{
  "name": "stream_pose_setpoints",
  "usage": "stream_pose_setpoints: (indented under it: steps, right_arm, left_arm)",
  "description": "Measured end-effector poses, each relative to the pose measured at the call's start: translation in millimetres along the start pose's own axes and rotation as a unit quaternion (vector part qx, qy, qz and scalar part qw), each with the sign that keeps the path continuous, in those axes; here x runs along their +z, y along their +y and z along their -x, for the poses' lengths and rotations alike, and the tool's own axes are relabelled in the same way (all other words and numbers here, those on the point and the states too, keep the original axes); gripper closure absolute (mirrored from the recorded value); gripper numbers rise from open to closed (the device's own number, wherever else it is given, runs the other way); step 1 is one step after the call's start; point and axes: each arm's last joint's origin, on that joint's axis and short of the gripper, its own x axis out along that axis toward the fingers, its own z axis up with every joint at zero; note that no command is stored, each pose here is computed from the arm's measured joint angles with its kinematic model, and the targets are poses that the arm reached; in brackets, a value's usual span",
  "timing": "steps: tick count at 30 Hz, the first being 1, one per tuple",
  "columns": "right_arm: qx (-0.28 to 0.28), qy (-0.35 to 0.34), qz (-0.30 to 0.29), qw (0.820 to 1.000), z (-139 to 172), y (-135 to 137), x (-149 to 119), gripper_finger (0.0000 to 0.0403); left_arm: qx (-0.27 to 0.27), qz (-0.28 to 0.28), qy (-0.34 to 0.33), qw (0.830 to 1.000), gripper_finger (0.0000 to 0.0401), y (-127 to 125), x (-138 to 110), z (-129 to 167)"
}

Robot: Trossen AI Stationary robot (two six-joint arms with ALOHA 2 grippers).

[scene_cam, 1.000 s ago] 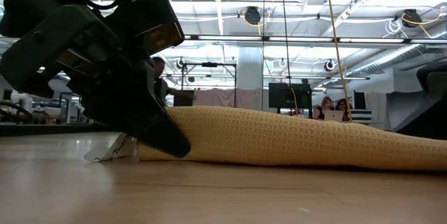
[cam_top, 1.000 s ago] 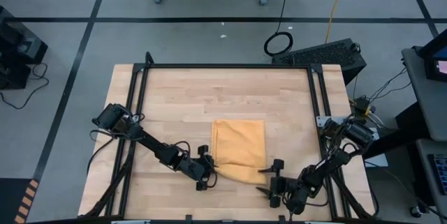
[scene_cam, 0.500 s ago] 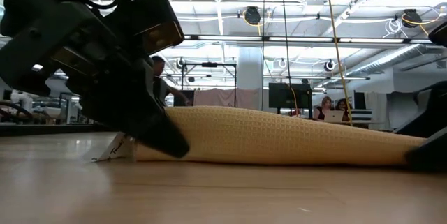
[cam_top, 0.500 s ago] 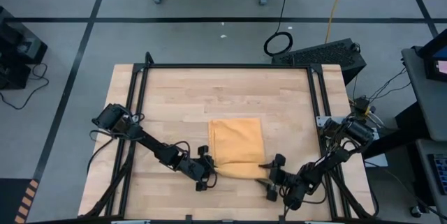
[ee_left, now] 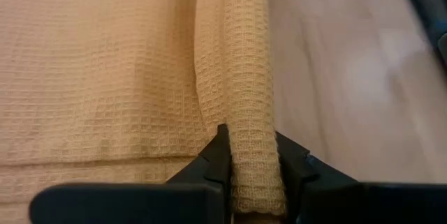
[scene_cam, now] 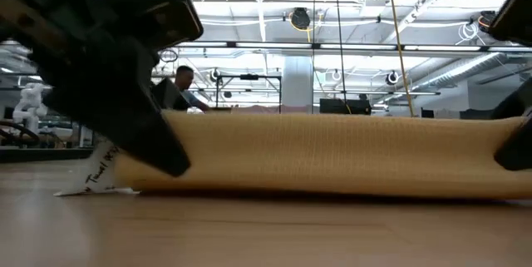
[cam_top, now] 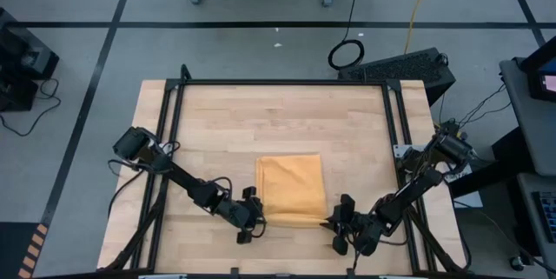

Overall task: Roll towel
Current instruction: Roll the folded yellow towel

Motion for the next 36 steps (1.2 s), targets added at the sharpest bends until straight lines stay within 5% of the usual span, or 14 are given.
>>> stream_pose_setpoints:
  steps: [13,24,36]
  right_arm:
    - [0.071,0.094,-0.105,0.987,-15,-2,23,0.0395]
    - [0.136,0.183,-0.106,0.968,-31,-14,44,0.0392]
    - [0.189,0.128,-0.140,0.963,-12,-8,80,0.0392]
  left_arm:
    - [-0.034,0.081,0.043,0.995,0.0340,-4,-12,3]
    - [-0.125,0.111,0.054,0.984,0.0340,-8,-5,5]
    - [-0.121,0.103,0.058,0.986,0.0340,-18,3,33]
